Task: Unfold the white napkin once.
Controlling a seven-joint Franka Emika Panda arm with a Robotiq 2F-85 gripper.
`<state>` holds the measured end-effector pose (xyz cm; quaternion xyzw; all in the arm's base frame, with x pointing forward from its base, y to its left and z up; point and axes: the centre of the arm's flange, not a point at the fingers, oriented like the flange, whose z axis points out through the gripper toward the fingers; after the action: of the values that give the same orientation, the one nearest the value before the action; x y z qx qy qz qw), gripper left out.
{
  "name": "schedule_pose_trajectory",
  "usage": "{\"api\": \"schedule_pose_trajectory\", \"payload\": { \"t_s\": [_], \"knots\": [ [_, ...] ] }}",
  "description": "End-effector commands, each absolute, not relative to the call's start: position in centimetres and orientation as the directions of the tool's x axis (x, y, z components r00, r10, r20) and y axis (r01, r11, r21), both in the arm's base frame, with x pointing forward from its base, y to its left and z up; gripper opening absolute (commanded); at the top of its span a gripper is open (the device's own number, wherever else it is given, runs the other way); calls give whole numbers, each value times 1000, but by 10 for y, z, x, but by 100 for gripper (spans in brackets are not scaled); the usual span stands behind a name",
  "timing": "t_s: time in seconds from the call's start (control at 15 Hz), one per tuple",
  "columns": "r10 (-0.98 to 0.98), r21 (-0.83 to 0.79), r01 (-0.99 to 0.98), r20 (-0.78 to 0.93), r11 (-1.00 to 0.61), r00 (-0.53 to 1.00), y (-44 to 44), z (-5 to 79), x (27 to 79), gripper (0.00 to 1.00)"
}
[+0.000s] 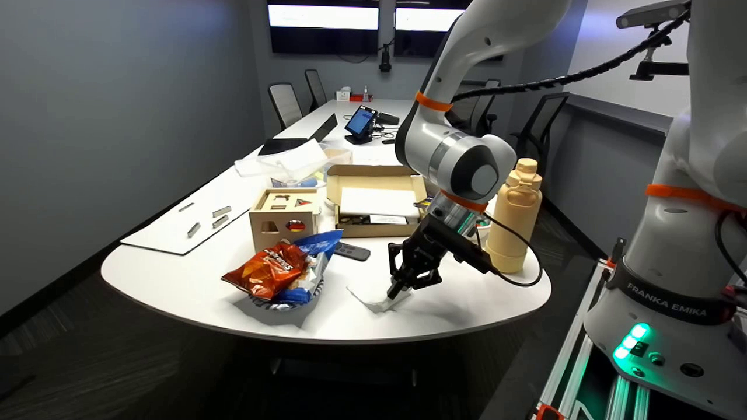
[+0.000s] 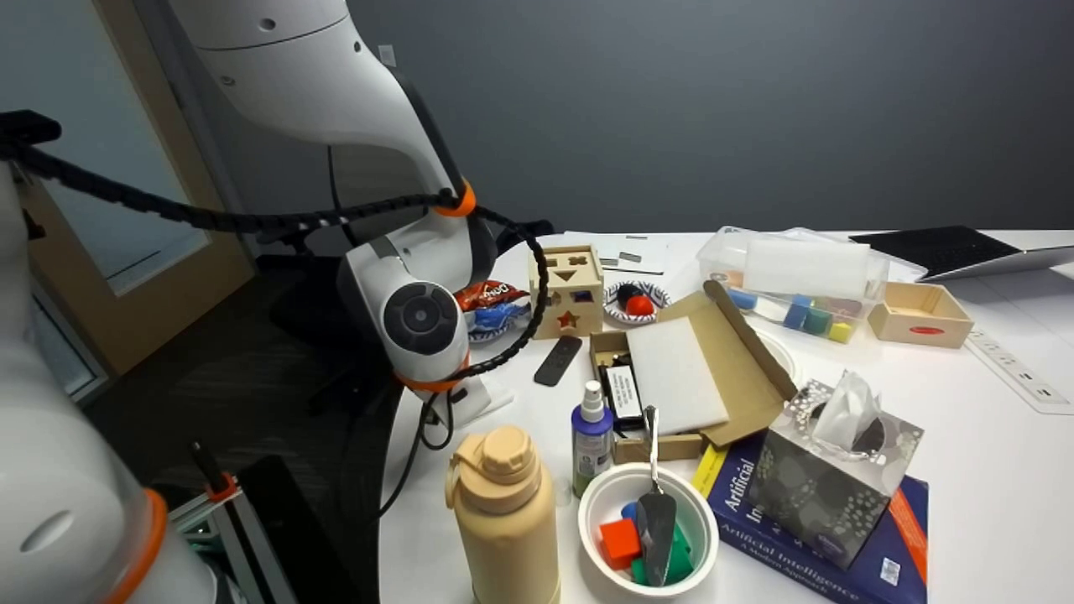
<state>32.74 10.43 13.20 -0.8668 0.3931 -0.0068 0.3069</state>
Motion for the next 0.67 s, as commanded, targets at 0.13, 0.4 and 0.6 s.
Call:
{"api": "schedule_pose_trajectory", "payload": {
  "t_s": [0.13, 0.4, 0.6],
  "knots": [
    [-665, -595, -657, -257, -464, 702, 98, 128, 330, 0],
    [-679, -645, -639, -244, -420, 693, 93, 132, 324, 0],
    [-704, -662, -639, -230, -393, 672, 86, 134, 316, 0]
  ]
}}
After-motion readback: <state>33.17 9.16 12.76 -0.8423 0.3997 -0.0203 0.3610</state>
